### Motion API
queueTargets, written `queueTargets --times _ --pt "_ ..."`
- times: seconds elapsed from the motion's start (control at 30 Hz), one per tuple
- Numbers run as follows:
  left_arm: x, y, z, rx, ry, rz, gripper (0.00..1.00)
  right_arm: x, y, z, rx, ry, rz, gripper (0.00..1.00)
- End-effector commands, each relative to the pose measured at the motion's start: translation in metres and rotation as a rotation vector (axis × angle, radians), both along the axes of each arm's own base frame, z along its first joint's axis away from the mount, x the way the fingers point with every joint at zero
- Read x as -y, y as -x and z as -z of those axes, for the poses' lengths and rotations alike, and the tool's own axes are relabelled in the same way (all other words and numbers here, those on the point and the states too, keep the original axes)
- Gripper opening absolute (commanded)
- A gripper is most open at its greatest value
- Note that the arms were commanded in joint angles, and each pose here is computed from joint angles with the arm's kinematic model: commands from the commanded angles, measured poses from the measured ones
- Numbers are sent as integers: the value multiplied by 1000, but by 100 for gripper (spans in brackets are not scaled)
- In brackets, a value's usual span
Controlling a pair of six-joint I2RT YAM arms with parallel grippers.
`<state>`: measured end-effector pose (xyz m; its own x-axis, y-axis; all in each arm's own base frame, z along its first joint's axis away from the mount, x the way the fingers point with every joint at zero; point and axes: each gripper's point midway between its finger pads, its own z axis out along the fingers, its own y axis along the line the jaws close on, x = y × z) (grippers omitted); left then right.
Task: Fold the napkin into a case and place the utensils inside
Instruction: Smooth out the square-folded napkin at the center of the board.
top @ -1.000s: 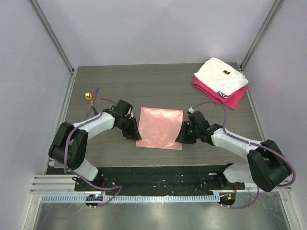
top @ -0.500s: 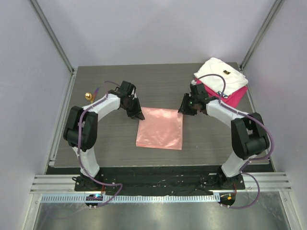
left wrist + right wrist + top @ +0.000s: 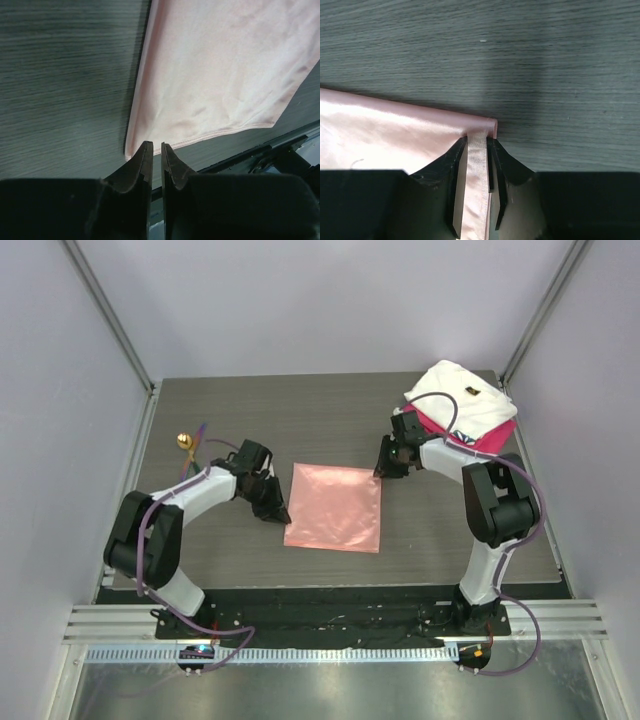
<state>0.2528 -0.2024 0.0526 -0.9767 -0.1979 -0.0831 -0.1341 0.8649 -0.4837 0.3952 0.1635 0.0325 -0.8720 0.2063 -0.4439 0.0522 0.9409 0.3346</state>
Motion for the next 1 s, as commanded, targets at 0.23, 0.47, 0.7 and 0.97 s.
queueTargets --times 0.23,0.47,0.7,0.97 --pt "-7 18 27 -12 -13 7 14 8 -19 -2 35 57 14 28" --pt "-12 27 12 24 -2 2 18 15 -4 -45 65 79 22 43" --pt "-2 28 -2 56 55 5 28 5 75 -53 -7 -4 23 62" --pt "7 32 14 33 43 23 24 -19 165 -32 -85 -128 26 58"
